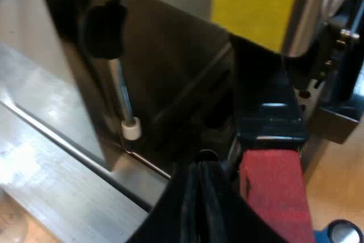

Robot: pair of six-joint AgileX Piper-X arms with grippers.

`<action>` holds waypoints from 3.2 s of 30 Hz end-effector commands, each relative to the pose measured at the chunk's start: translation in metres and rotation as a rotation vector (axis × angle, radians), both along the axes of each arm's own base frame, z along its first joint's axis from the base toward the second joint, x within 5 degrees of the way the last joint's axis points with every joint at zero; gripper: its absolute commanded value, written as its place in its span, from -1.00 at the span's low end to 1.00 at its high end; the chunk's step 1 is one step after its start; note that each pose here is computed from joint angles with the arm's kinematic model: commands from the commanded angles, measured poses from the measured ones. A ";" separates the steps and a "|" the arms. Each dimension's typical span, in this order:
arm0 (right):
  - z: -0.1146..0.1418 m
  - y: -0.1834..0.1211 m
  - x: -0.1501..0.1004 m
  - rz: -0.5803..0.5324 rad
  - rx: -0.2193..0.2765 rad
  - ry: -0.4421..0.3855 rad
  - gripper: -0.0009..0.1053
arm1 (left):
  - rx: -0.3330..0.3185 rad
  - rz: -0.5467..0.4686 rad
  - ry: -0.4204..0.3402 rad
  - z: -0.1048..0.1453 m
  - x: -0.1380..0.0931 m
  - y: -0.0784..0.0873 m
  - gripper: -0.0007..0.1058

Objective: Put the handle in the coffee machine

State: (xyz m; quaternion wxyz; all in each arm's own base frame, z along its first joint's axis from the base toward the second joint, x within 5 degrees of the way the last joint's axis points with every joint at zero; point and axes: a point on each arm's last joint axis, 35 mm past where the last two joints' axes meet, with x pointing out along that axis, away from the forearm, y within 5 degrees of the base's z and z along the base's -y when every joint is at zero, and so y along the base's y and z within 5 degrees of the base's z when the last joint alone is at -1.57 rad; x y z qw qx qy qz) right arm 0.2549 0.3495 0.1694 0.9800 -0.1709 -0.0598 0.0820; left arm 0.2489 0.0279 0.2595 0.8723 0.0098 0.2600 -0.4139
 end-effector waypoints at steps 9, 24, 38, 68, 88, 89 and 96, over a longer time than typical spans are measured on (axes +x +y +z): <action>0.025 0.000 0.000 0.009 0.114 -0.075 -0.15 | -0.010 -0.041 0.089 -0.004 -0.009 -0.008 -0.98; 0.025 0.000 0.000 0.008 0.110 -0.076 -0.15 | -0.166 -0.132 0.219 -0.006 -0.023 -0.019 -0.98; 0.021 0.002 -0.001 0.010 0.062 -0.060 -0.15 | -0.150 -0.325 0.268 -0.007 -0.028 -0.063 -0.98; -0.009 -0.023 -0.034 0.116 -0.179 0.213 -0.15 | -0.193 -0.341 0.312 -0.007 -0.033 -0.064 -0.98; 0.036 -0.101 -0.096 0.374 -0.273 0.333 -0.15 | -0.167 -0.330 0.304 -0.005 -0.031 -0.063 -0.98; 0.040 -0.102 -0.099 0.386 -0.273 0.334 -0.15 | -0.167 -0.330 0.304 -0.005 -0.031 -0.063 -0.98; 0.074 -0.116 -0.135 0.495 -0.311 0.342 -0.15 | -0.153 -0.322 0.307 -0.005 -0.031 -0.063 -0.98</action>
